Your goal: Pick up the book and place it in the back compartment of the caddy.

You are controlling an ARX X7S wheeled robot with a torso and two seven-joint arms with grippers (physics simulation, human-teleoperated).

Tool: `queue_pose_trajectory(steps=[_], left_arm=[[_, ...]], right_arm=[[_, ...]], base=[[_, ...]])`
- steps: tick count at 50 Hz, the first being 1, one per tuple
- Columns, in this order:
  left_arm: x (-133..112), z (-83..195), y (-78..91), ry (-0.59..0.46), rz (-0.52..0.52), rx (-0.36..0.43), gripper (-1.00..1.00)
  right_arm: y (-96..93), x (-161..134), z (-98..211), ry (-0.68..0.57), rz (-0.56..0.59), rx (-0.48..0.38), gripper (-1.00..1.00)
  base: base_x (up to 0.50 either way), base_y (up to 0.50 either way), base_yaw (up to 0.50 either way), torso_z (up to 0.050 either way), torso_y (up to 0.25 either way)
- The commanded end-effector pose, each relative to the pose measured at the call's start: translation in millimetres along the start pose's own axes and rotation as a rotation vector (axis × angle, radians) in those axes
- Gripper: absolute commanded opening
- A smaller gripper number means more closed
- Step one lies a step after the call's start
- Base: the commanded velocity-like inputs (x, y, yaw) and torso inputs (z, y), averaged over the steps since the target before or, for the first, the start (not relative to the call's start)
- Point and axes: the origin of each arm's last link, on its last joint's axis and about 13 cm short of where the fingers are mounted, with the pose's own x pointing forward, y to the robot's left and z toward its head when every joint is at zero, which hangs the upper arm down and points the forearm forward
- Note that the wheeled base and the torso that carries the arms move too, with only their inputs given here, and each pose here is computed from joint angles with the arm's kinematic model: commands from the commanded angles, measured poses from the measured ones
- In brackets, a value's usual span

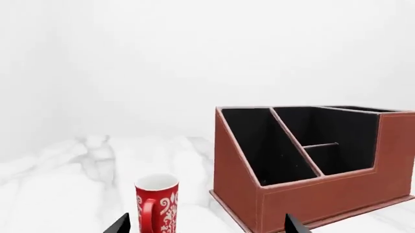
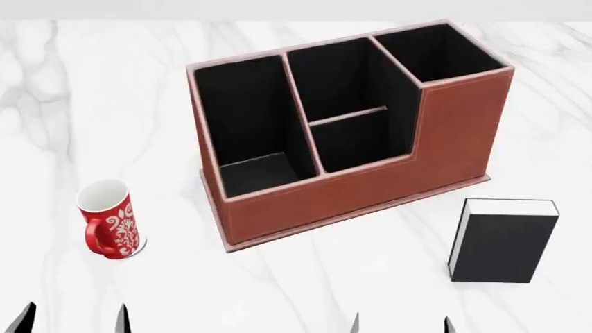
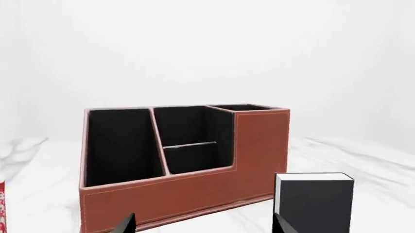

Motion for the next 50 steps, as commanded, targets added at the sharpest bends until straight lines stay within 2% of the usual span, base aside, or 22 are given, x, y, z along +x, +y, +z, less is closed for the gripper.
queue_pose_trajectory(steps=[1,4,11,12,15,21,28,42,50], left_arm=[[-10.4,14.3,2.3,-0.153,0.032,-0.031,1.0],[-14.7,19.9,3.5,-0.201,0.049,-0.034,1.0],[-14.9,21.3,4.9,-0.221,0.056,-0.05,1.0],[-19.2,26.6,5.2,-0.241,0.045,-0.079,1.0],[-24.2,30.2,4.9,-0.31,0.071,-0.063,1.0],[-29.4,34.8,6.6,-0.368,0.076,-0.088,1.0],[-34.1,39.3,8.5,-0.426,0.089,-0.108,1.0],[-33.7,40.2,11.0,-0.443,0.112,-0.129,1.0],[-31.0,39.0,11.7,-0.431,0.116,-0.136,1.0]], right_arm=[[0.1,-10.6,13.0,-0.137,-0.017,0.004,1.0],[-0.3,-14.6,17.1,-0.177,-0.019,0.004,1.0],[0.0,-16.6,18.9,-0.195,-0.017,0.002,1.0],[0.8,-19.7,21.1,-0.223,-0.016,-0.009,1.0],[0.8,-22.2,23.0,-0.262,-0.024,-0.016,1.0],[-0.4,-27.6,28.1,-0.32,-0.045,-0.025,1.0],[-1.0,-28.1,28.6,-0.332,-0.051,-0.028,1.0],[-1.9,-26.9,26.9,-0.343,-0.075,-0.042,1.0],[-2.9,-25.1,26.1,-0.331,-0.071,-0.017,1.0]], base=[[0.0,0.0,0.0,0.0,0.0],[0.0,0.0,0.0,0.0,0.0],[0.0,0.0,0.0,0.0,0.0],[0.0,0.0,0.0,0.0,0.0],[0.0,0.0,0.0,0.0,0.0],[0.0,0.0,0.0,0.0,0.0],[0.0,0.0,0.0,0.0,0.0],[0.0,0.0,0.0,0.0,0.0],[0.0,0.0,0.0,0.0,0.0]])
